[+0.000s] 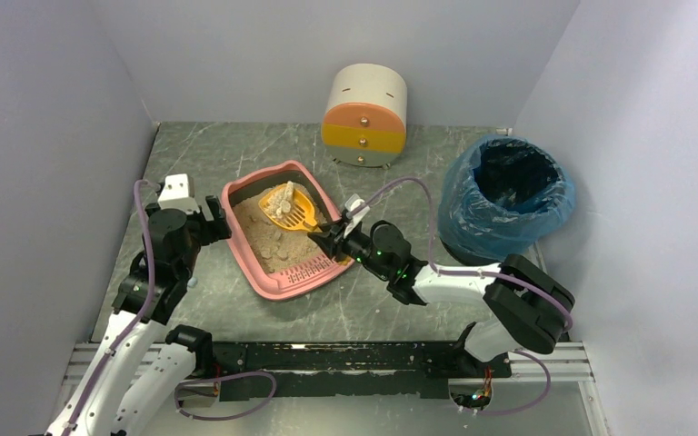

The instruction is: Clean the litter box

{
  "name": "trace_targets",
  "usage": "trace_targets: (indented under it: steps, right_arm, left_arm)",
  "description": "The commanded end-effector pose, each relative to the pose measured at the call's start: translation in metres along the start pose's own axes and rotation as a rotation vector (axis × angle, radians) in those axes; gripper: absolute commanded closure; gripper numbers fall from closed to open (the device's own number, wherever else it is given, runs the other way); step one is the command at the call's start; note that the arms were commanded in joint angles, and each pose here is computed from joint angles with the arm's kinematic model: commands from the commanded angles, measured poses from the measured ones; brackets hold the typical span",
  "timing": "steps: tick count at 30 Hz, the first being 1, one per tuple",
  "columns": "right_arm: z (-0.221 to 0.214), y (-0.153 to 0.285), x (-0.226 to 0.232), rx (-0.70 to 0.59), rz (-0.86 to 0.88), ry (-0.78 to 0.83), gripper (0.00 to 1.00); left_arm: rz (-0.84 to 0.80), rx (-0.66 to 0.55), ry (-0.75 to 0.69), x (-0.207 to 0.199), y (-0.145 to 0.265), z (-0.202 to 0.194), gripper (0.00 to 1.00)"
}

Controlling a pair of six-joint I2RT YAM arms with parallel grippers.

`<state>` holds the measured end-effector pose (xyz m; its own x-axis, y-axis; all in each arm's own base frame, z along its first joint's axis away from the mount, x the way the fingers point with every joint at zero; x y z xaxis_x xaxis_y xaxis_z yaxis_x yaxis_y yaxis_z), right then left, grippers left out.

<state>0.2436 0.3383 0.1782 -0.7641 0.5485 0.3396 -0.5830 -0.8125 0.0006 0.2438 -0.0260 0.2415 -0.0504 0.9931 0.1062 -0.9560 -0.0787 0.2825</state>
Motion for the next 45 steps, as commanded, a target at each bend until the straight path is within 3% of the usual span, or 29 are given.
trace_targets:
  steps: [1,4,11,29,37,45]
  right_arm:
    - [0.008,-0.010,0.004,-0.001,0.034,0.091,1.00]
    - [-0.001,-0.012,-0.009,0.040,0.015,0.291,1.00]
    - [0.014,-0.010,-0.014,-0.045,0.003,0.562,1.00]
    - [0.012,-0.005,-0.018,0.004,-0.104,0.915,1.00]
    - [0.010,-0.005,-0.008,-0.013,-0.078,0.804,1.00]
    - [-0.002,-0.004,0.004,0.006,-0.053,0.435,1.00]
  left_arm:
    - [-0.008,-0.030,0.001,-0.001,0.001,0.006,0.11]
    - [-0.025,-0.028,0.001,-0.005,-0.001,0.006,0.12]
    - [-0.027,-0.018,-0.002,-0.005,0.000,0.005,0.12]
    - [-0.026,-0.017,-0.001,-0.005,-0.001,0.004,0.11]
    - [-0.015,-0.031,0.009,-0.002,0.002,0.005,0.12]
    - [-0.023,-0.018,-0.002,-0.005,-0.001,0.004,0.12]
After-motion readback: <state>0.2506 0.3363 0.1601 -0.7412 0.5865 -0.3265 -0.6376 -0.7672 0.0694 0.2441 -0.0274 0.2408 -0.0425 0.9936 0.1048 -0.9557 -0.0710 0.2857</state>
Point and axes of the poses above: each gripper's point midway between its finger pads, its own y axis back along the fingers, its own x axis along the line the jaws close on, z = x × y, the point moved 2 cm from there along y, back along the fingers, and after that the axes turned 13 degrees about -y, right-handed, at the moved point
